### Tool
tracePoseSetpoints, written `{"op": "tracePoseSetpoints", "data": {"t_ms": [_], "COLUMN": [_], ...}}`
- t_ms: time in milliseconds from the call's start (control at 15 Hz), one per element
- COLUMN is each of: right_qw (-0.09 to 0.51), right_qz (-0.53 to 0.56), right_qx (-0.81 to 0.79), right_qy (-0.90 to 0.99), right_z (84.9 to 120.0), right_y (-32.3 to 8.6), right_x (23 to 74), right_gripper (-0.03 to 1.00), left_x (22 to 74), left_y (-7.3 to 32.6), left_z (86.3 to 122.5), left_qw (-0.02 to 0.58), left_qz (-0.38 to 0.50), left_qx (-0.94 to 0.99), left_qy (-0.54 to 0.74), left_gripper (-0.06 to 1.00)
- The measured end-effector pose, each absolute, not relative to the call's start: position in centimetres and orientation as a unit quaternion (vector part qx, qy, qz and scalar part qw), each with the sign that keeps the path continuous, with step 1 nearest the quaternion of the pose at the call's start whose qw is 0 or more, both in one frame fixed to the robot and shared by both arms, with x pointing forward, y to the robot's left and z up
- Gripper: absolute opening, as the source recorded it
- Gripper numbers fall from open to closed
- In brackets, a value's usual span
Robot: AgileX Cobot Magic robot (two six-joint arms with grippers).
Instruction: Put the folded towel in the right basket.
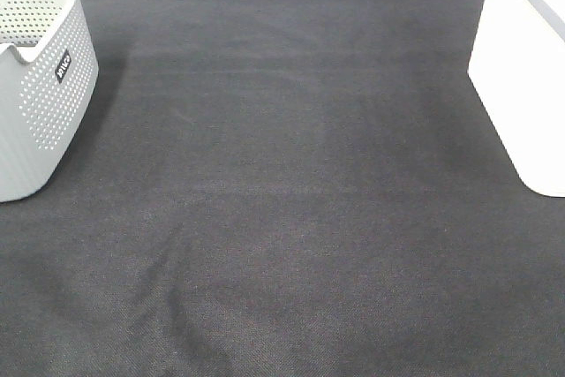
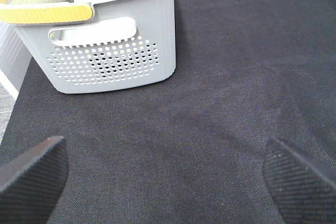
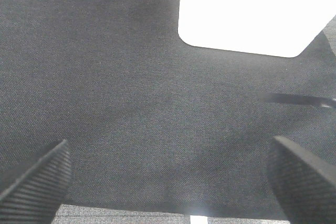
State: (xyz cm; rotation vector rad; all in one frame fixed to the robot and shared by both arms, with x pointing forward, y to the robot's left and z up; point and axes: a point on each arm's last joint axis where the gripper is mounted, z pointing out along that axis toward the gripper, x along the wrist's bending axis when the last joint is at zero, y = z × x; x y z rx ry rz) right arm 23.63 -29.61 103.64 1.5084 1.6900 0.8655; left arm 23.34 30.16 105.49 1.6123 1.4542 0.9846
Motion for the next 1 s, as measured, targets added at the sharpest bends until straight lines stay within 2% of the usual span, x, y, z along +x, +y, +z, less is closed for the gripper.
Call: {"op": "tracePoseSetpoints", "data": {"t_ms": [1000], "right_qw": [0.351], "right_qz": [0.335], "right_qx": [0.582], "right_qy": [0.652], "right_z": [103.64], "right_y": [-29.61], "right_x": [23.63], "right_gripper": [0.97], "left_x": [23.34], "left_y": [30.16], "left_z": [105.49], "left_qw": [0.370], "left_qz": [0.384], "left_qx": [0.628], "left_qy": [0.567], "left_gripper": [0.93]}}
